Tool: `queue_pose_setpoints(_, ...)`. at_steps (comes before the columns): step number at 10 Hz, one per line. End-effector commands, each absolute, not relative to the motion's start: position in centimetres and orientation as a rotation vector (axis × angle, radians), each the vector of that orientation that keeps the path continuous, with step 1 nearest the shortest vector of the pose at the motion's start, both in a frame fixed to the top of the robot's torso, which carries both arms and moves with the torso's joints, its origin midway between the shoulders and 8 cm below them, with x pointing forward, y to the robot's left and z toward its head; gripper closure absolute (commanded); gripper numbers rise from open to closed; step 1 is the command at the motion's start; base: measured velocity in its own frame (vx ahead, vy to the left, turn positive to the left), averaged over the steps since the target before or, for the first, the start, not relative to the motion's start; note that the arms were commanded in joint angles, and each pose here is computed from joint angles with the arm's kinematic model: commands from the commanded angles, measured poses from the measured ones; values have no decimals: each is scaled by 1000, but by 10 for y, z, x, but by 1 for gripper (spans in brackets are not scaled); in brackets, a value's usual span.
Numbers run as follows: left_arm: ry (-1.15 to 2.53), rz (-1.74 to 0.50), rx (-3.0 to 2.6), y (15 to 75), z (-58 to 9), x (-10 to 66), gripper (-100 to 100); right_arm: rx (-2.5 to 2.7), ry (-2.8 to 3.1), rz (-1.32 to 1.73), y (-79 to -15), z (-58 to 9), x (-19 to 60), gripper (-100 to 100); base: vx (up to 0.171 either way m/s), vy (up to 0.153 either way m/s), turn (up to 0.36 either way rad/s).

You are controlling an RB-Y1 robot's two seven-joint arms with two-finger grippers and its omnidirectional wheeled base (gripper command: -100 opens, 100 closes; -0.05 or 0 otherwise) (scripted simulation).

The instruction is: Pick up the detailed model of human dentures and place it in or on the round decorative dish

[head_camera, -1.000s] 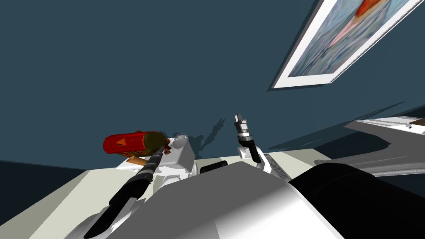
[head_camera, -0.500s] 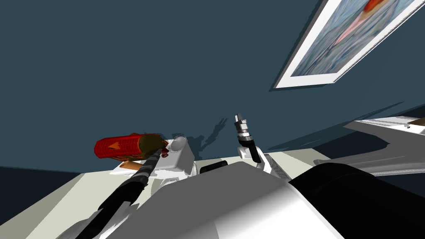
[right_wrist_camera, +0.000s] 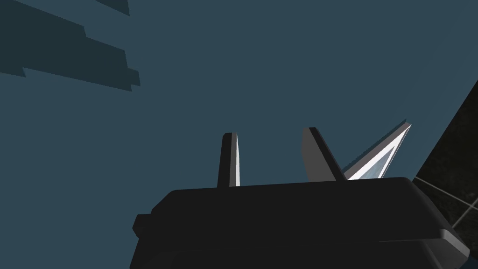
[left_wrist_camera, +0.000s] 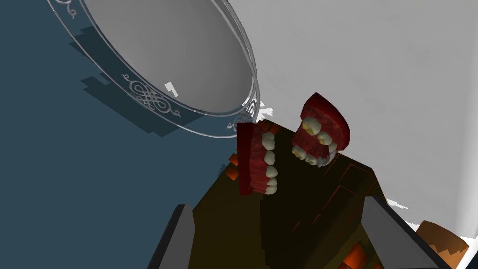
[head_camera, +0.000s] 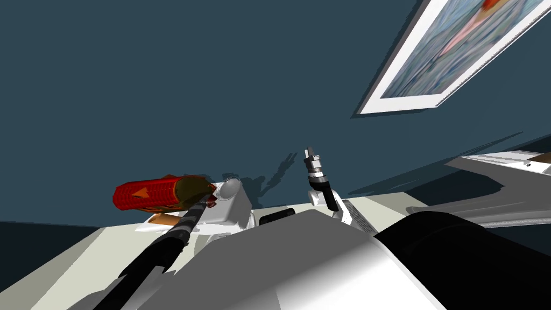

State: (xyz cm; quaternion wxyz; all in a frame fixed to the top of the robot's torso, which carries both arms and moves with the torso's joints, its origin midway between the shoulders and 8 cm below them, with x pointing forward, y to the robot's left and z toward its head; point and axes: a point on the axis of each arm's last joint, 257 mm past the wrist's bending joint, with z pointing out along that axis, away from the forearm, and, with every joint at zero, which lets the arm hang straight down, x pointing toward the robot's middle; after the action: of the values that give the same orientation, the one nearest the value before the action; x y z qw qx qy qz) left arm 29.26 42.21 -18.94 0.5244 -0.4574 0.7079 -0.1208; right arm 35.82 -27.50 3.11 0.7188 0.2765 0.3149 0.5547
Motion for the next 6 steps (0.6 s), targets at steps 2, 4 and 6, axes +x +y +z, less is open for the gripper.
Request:
queue_pose_setpoints(2,1720,-294,-1093,409,-186,287,-100,612,696,1227,-275,31,358,0,15,-3,-6)
queue_pose_setpoints(4,1716,-292,-1094,411,-186,288,0,612,696,1227,-275,31,358,0,0,0,0)
queue_pose_setpoints(6,1711,-287,-1102,418,-194,291,-100,612,697,1227,-275,31,358,0,54,17,-44)
